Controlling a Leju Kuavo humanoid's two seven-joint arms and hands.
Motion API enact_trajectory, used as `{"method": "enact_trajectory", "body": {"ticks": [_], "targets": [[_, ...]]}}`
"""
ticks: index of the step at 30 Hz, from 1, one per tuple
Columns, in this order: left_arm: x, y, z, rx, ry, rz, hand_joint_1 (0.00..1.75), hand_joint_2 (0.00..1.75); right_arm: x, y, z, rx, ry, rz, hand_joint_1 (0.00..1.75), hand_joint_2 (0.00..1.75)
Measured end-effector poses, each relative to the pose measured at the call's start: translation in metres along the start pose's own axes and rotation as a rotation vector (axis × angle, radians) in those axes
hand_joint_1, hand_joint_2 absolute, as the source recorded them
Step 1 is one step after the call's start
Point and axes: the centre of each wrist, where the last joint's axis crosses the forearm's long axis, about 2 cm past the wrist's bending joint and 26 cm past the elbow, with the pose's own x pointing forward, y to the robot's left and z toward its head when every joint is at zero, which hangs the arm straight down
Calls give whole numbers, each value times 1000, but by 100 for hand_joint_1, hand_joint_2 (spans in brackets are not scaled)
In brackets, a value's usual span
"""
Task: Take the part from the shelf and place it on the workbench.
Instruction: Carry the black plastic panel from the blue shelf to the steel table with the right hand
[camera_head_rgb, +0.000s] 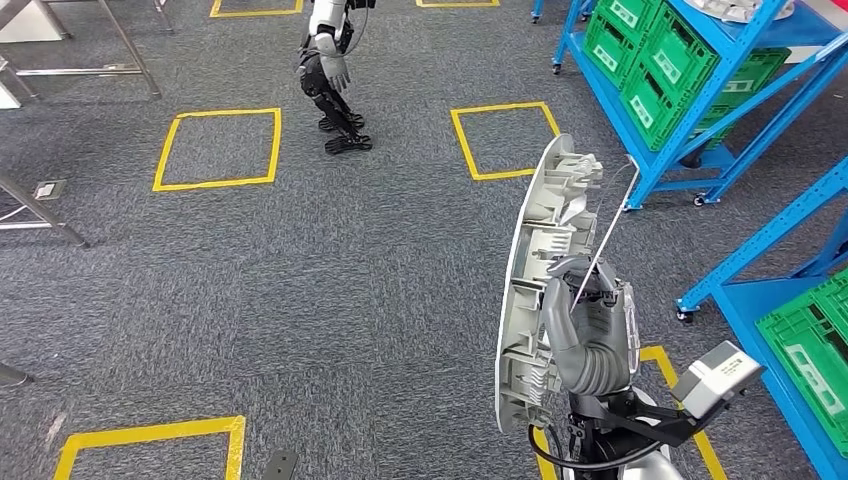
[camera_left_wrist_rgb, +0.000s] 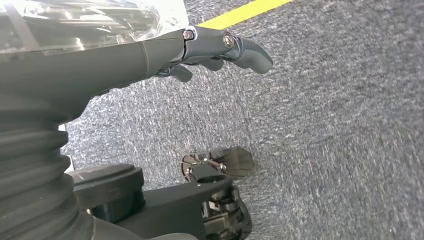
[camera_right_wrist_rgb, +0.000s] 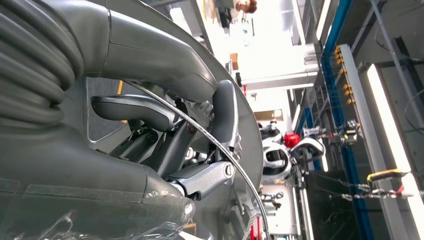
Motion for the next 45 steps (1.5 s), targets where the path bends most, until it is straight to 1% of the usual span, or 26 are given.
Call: {"method": "enact_trajectory", "body": {"ticks": [45], "targets": [[-1,-1,1,-2,3,5,0,175,-1,1,-1,-4,3,0,175,175]]}}
